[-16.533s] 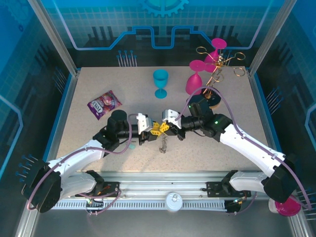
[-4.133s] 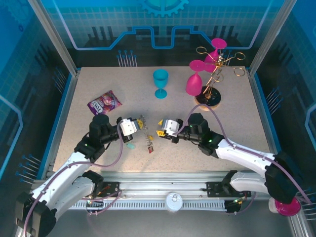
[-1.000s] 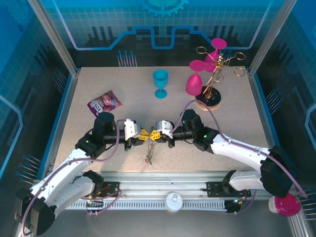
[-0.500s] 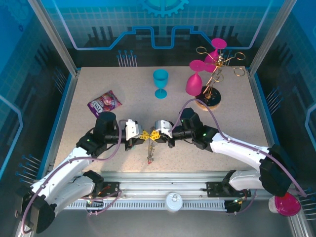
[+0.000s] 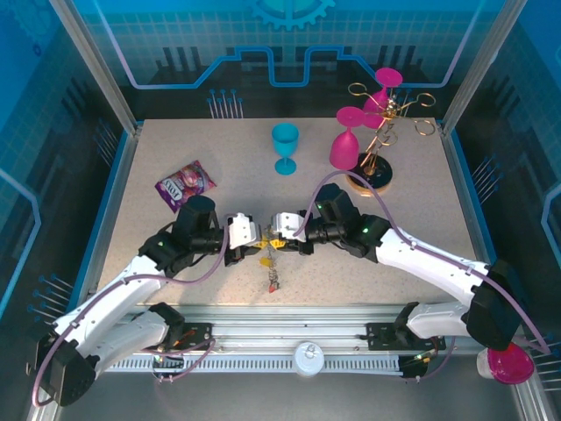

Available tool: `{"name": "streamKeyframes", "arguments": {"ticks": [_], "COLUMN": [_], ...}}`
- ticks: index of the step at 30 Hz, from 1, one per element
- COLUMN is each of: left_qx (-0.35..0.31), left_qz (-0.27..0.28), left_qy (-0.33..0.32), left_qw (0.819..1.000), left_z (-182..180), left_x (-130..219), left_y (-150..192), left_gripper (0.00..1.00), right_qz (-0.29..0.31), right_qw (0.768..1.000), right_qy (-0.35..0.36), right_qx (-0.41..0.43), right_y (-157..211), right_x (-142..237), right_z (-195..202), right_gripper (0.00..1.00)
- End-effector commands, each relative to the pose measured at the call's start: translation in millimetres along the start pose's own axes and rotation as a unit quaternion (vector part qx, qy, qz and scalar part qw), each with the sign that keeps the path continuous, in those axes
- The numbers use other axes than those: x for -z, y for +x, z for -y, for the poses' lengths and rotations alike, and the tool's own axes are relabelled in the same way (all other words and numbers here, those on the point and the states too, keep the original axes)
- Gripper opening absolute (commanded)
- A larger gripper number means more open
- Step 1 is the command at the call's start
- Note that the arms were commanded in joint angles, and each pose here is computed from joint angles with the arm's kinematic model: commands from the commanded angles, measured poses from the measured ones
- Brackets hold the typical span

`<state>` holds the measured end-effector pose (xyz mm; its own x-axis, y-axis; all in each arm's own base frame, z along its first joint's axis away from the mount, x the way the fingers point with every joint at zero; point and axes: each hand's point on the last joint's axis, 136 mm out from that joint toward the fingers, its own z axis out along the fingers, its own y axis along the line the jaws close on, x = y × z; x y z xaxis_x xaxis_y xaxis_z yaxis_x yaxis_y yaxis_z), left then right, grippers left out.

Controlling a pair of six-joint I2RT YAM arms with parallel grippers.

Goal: Put the keys on the keyring

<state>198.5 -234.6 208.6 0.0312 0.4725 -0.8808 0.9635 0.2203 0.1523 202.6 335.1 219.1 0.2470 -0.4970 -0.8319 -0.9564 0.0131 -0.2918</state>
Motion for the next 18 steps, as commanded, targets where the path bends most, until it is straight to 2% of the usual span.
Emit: {"name": "streamKeyframes", "arguments": {"ticks": [1,15,18], "left_qx": [-0.017,-0.014,-0.013], "left_qz": [-0.008,-0.011,-0.010], "left_qy": [0.004,0.020,0.019], "left_qw": [1.000,1.000,1.000], "left_z": [1.4,6.1,5.6], "left_x": [2.9,1.3,1.4], "left_y": [-8.0,-12.0,-12.2], "left_gripper": [0.00,0.00,0.00], "right_qz": [-0.016,-0.024,-0.026], "right_qw": [1.000,0.999,0.999], "right_qy": [-0.007,-0.030,-0.029], "right_qx": [0.017,0.016,0.016], "right_y": [-4.1,-0.9,0.2], "right_x": [1.7,-6.7,-7.1], "right_z": [-2.3,-10.0,-9.6], "right_gripper": [0.24,0.21,0.14]}}
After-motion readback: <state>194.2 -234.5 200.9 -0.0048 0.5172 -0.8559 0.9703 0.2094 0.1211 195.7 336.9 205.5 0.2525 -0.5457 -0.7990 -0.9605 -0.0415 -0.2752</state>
